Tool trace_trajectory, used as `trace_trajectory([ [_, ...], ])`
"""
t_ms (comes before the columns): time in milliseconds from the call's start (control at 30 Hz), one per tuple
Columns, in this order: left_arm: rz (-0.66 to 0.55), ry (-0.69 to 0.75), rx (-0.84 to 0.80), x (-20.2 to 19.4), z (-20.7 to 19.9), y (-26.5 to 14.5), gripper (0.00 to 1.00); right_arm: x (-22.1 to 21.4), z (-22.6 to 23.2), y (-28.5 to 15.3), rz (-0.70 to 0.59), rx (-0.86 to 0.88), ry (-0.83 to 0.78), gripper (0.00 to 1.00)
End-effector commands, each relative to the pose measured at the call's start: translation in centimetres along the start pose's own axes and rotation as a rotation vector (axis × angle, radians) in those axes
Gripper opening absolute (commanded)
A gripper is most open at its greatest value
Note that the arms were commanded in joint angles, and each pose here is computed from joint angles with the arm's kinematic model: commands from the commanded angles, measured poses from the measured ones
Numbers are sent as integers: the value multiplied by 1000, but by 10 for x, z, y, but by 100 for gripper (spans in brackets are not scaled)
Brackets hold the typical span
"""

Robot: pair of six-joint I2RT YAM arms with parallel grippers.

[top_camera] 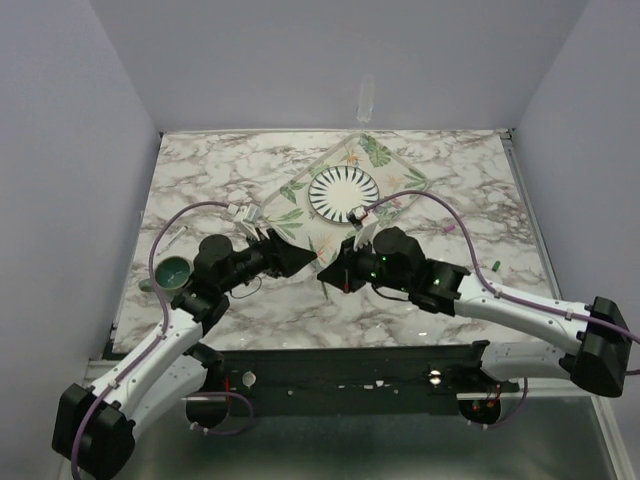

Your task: Insert the pens into the pen caps

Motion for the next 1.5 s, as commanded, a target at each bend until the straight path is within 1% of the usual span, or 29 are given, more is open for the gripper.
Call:
trace_trajectory([
  [0,35,46,-149,-1,-16,3,71,4,12,6,-16,108,15,1],
  [33,41,45,-149,-2,-15,3,69,4,12,7,-17,106,18,1],
  [67,45,48,-156,-3,-16,4,65,2,11,7,-12,107,21,1],
  [133,58,43,-159,-5,-16,4,64,1,11,8,-12,109,28,1],
  [233,66,43,-158,-7,-14,5,52,0,12,9,-11,114,32,1],
  [267,66,41,-154,-7,-14,5,40,0,12,9,-11,114,33,1],
  [333,68,34,-153,-7,-14,6,25,-1,11,8,-8,111,34,1],
  [367,64,24,-154,-6,-15,6,9,-3,11,8,-2,112,34,5],
  [400,60,18,-153,-5,-16,6,2,-4,12,7,7,126,34,11],
  [433,60,14,-155,-5,-17,6,0,-7,11,7,18,134,35,24],
  [500,57,7,-166,-3,-22,6,0,-9,13,5,17,176,34,36],
  [533,52,7,-171,-2,-24,6,0,-20,11,5,40,182,47,45],
  [633,40,7,-175,2,-29,5,0,-28,11,2,38,224,65,49],
  [700,35,6,-177,3,-31,4,0,-37,9,3,46,224,77,48],
  [733,35,2,-178,3,-32,5,0,-39,8,3,46,224,80,45],
  [767,36,-5,-176,3,-32,5,0,-42,6,3,52,218,80,39],
  [800,41,-14,-172,3,-31,6,0,-41,6,2,34,211,76,31],
  [833,47,-29,-170,2,-31,6,0,-42,5,2,31,204,76,15],
  [867,58,-35,-181,2,-32,6,0,-43,5,0,21,203,72,10],
  [900,67,-45,-186,0,-30,7,0,-44,4,-1,7,203,68,8],
  [933,71,-53,-193,-1,-30,7,0,-41,5,-4,-15,214,58,10],
  [967,73,-66,-200,-1,-31,6,0,-40,5,-5,-26,221,55,14],
  [1000,74,-71,-199,-1,-30,6,0,-39,6,-6,-34,223,53,21],
  [1033,73,-73,-200,-1,-31,6,0,-38,6,-7,-42,223,54,36],
  [1100,68,-73,-193,-1,-32,5,0,-37,6,-8,-38,218,50,40],
  [1333,75,-81,-177,-2,-30,5,0,-34,9,-2,-39,253,45,40],
  [1367,73,-84,-174,-2,-30,5,0,-33,10,-2,-41,261,46,38],
  [1433,68,-85,-169,-3,-28,4,0,-32,12,0,-43,285,48,31],
  [1467,64,-87,-164,-2,-28,4,0,-32,12,0,-45,288,49,19],
])
Point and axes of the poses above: each gripper's point midway between its finger pads, its own y axis out along the fingers, its own z axis along the line the jaws close on, x = y × z, the point moved 10 cm from there along -y, back along the fingers, and after that the axes turned 13 degrees about -y, right-handed, at the moved point
